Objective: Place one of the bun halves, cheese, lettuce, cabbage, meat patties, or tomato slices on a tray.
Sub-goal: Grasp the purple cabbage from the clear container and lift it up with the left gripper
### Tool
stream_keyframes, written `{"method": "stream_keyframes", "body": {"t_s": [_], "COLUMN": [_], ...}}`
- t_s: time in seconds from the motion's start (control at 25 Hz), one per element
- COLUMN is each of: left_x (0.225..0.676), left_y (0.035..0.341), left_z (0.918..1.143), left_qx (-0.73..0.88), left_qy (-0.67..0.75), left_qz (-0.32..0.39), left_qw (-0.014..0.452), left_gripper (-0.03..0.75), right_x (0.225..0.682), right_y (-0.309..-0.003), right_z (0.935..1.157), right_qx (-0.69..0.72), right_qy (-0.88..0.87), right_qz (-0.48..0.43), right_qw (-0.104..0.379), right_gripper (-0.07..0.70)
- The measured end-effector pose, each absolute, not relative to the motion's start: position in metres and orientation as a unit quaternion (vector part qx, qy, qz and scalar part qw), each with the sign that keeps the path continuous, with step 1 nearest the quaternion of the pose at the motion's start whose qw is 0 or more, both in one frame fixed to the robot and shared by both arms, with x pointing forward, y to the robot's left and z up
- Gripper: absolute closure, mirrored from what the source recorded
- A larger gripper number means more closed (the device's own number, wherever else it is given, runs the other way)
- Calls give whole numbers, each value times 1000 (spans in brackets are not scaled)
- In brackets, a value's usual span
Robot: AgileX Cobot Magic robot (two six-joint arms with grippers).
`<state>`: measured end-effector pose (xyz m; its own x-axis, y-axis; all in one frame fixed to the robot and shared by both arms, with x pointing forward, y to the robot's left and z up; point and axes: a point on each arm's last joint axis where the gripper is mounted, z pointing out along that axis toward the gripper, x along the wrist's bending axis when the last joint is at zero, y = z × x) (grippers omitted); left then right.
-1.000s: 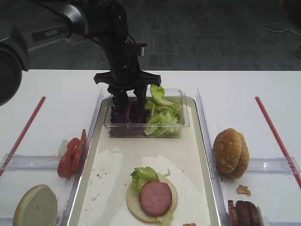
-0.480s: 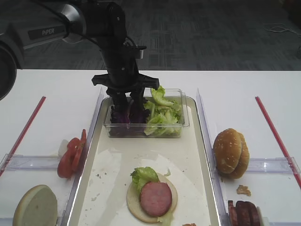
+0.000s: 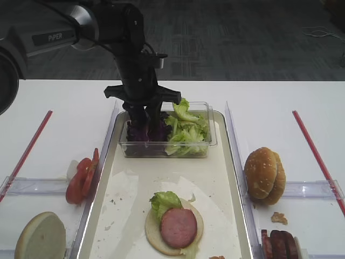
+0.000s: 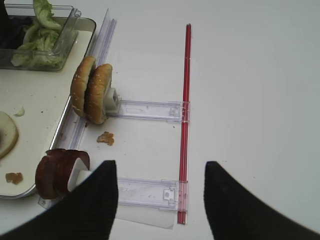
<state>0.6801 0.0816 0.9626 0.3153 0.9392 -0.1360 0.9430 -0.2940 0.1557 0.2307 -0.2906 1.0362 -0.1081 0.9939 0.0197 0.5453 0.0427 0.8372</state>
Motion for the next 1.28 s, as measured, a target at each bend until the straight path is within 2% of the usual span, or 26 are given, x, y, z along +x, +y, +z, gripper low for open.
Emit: {"method": "stream_keyframes", "body": {"t_s": [0.4,0.76,1.28], "left_x": [679,677,671], "left_y": [83,83,86], "left_z": [959,969,1005], "left_qx": [810,810,808], "left_qy": [578,577,573], "left_qz": [-9,-4,14], "left_qw": [97,105,137], "left_gripper": [510,657,658], "right_x": [231,231,231], "right_y": [-291,-291,-291], "right_z": [1036,1036,1036], "right_qx": [591,591,591], "right_qy": [651,651,651], "right_qz": [360,360,360], "right_qw": [311,311,311], "right_gripper": [220,220,220]}}
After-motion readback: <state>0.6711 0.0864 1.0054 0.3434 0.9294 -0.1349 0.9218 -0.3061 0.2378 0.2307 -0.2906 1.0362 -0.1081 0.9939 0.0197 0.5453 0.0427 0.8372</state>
